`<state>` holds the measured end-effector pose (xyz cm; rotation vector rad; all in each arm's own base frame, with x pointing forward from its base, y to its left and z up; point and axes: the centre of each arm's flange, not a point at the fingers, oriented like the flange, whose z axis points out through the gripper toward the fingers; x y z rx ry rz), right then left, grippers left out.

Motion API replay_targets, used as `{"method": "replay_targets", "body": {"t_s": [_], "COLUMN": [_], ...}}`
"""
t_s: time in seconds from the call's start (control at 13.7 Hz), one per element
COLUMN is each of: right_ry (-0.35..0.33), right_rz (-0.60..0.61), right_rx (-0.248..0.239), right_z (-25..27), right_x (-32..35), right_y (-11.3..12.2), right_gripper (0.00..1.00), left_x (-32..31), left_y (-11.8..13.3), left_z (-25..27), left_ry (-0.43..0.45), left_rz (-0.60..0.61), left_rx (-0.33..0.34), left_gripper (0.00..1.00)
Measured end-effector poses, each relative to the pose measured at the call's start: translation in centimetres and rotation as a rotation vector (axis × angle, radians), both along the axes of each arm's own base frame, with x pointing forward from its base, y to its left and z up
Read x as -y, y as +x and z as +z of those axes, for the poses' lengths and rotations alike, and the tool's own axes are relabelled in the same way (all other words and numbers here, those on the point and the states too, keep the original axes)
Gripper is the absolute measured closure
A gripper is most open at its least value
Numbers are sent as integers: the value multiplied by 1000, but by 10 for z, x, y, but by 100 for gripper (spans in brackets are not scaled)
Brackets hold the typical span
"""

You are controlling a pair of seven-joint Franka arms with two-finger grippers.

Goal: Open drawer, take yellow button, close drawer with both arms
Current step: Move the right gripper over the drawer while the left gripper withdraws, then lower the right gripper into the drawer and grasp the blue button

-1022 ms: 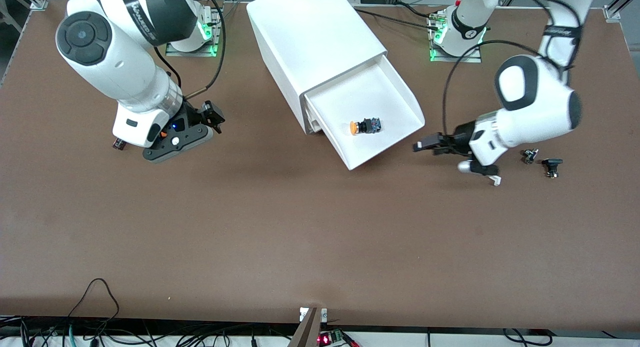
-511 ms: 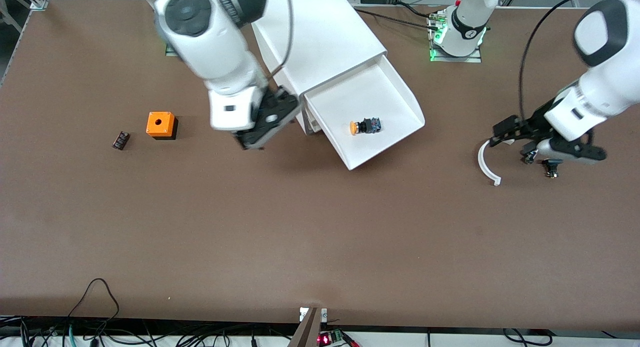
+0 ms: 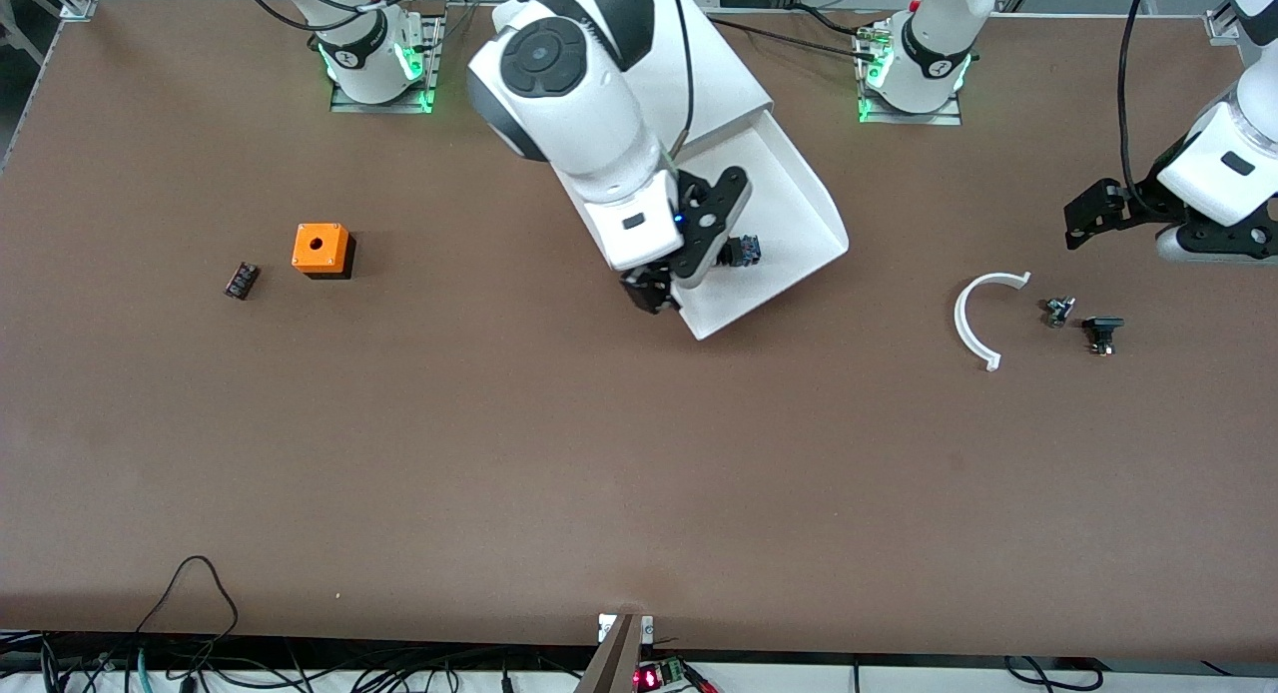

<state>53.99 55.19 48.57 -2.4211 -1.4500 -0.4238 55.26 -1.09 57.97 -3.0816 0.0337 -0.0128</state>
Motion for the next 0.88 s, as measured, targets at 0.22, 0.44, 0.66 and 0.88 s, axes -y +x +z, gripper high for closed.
{"method": "replay_targets", "body": {"t_s": [0.22, 0.44, 0.66, 0.88], "right_ry": [-19, -106, -163, -165], "right_rz": [98, 204, 281, 297], "right_rx": [-1, -15, -13, -8], "right_z": [-26, -52, -61, -66], "right_x": [-44, -58, -47, -49], "right_y": [-40, -60, -52, -53], "right_gripper": [0, 0, 0, 0], "left_x": [-2, -2, -2, -2], "left_y": [1, 1, 1, 1], "left_z": [-2, -2, -2, -2], "left_ry": [0, 0, 0, 0], "left_rz": [8, 10, 11, 12], "left_rx": [-3, -3, -3, -3], "left_gripper": [0, 0, 0, 0]}}
